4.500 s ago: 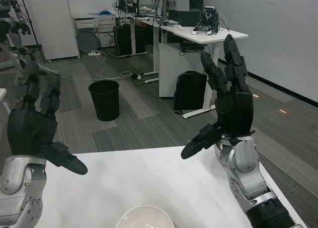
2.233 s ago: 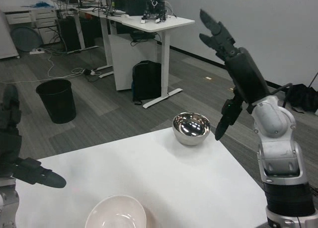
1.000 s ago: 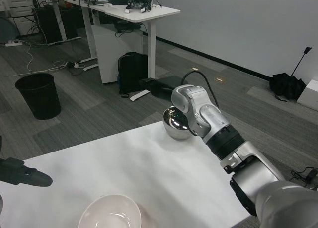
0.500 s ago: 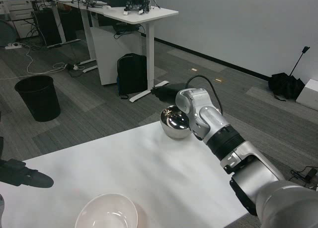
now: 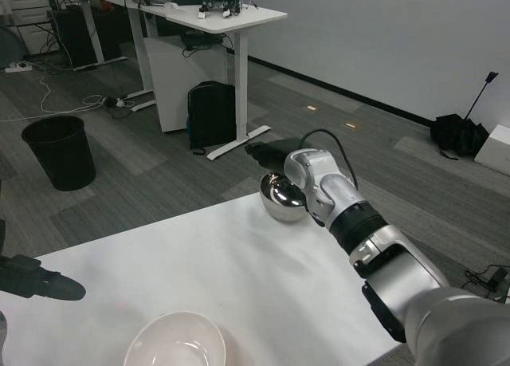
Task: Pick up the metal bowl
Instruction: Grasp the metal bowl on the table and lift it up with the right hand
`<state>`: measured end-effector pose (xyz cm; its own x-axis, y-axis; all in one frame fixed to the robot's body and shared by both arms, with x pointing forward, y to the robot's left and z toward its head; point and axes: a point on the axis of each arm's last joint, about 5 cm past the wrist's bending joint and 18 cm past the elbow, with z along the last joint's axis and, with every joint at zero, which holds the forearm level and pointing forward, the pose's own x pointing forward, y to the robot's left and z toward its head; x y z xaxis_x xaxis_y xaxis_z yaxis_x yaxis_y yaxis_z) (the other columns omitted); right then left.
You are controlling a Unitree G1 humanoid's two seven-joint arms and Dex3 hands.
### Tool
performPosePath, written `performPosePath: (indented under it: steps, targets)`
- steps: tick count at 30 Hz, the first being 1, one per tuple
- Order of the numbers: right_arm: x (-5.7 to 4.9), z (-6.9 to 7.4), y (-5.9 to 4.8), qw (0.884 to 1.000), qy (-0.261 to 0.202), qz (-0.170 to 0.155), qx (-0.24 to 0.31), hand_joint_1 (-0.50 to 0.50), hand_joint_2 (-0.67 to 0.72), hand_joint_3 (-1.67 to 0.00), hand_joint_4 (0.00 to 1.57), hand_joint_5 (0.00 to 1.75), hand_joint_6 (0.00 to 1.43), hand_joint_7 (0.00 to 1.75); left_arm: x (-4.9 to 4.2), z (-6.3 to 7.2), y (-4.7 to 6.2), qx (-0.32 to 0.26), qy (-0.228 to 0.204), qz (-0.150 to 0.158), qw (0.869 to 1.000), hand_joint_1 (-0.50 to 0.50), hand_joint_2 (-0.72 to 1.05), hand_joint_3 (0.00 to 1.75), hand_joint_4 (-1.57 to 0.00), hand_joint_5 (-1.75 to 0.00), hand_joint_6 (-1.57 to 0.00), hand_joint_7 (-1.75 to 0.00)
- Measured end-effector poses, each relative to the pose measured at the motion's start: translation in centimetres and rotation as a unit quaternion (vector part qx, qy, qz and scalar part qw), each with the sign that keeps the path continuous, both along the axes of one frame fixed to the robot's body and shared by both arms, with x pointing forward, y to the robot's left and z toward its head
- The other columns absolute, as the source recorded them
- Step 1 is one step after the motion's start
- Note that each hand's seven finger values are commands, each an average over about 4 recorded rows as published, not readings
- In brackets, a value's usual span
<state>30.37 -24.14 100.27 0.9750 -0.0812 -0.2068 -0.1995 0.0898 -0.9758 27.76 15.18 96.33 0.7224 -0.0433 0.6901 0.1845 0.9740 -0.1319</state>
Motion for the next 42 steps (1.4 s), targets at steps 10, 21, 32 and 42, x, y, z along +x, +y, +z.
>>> performPosePath:
  steps: [10,21,32,42]
  targets:
    - [0.2,-1.3,-0.3,1.000,0.012,-0.017,-0.016,-0.46,0.63,0.00,0.00,0.00,0.00,0.03,0.09,-0.2,-0.1,0.000,0.005,0.000,1.000,-0.50,-0.72,0.00,0.00,0.00,0.00,0.00]
    - [0.6,-2.7,-0.5,0.998,0.056,-0.036,-0.021,-0.46,0.60,0.00,0.00,0.00,0.00,0.07,0.23,-0.3,-0.3,0.002,0.012,-0.003,1.000,-0.50,-0.72,0.00,0.00,0.00,0.00,0.00]
    - [0.8,-3.1,-0.2,0.997,0.062,-0.033,-0.031,-0.46,0.60,0.00,0.00,0.00,0.00,0.07,0.24,-0.4,-0.4,-0.003,0.015,-0.006,1.000,-0.50,-0.72,0.00,0.00,0.00,0.00,0.00]
    - [0.9,-2.8,0.4,0.998,0.053,-0.021,-0.031,-0.46,0.60,0.00,0.00,0.00,0.00,0.07,0.24,-0.4,-0.4,-0.004,0.015,-0.007,1.000,-0.50,-0.72,0.00,0.00,0.00,0.00,0.00]
